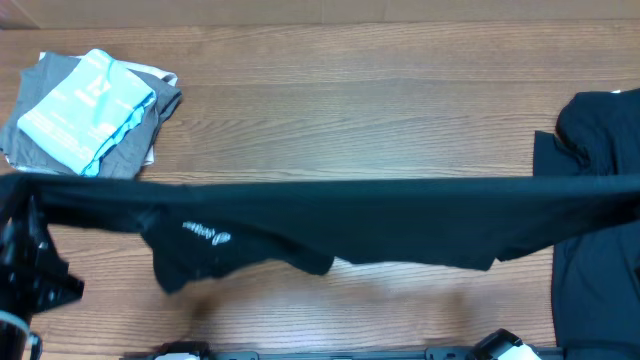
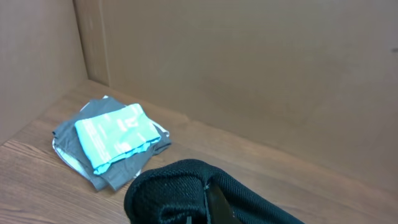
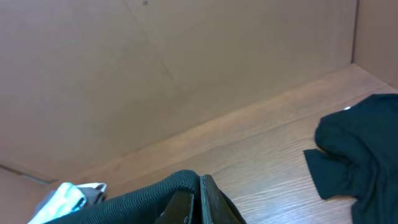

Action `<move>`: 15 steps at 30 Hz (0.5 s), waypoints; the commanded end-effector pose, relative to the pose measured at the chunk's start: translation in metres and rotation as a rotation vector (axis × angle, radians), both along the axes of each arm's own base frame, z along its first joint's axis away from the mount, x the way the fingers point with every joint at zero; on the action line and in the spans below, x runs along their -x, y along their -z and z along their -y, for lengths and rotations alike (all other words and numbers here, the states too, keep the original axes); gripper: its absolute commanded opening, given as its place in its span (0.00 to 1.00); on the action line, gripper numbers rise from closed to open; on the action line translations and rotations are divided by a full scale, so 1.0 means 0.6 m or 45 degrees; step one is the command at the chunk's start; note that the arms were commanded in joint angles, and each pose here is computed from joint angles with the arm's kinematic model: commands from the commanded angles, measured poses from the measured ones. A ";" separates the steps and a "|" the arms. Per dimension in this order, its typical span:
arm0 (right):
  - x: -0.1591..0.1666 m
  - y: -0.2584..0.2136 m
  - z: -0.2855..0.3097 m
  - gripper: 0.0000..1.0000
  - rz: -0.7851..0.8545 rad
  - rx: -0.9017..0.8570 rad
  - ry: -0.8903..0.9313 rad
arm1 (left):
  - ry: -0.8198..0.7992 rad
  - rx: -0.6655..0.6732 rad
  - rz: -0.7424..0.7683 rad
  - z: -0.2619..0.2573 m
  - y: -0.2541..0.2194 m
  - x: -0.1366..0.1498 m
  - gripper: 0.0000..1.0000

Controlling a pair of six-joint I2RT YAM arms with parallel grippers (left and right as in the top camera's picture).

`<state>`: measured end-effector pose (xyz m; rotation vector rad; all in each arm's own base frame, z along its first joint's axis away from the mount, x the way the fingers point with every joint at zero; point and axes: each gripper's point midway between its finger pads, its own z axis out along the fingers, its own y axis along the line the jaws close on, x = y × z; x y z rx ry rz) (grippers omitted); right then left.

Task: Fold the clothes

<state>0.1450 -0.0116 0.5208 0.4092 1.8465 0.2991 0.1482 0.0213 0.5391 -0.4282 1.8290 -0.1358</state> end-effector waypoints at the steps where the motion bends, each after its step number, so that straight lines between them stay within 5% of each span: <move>1: 0.015 -0.020 0.009 0.04 0.064 -0.051 0.005 | -0.064 -0.031 0.067 -0.015 -0.014 0.034 0.04; 9: 0.020 -0.023 -0.009 0.04 0.064 -0.118 -0.072 | -0.068 0.024 0.154 -0.012 -0.023 0.078 0.04; 15: 0.018 -0.019 -0.011 0.04 0.050 -0.188 -0.052 | -0.060 0.026 0.100 -0.010 -0.009 0.064 0.04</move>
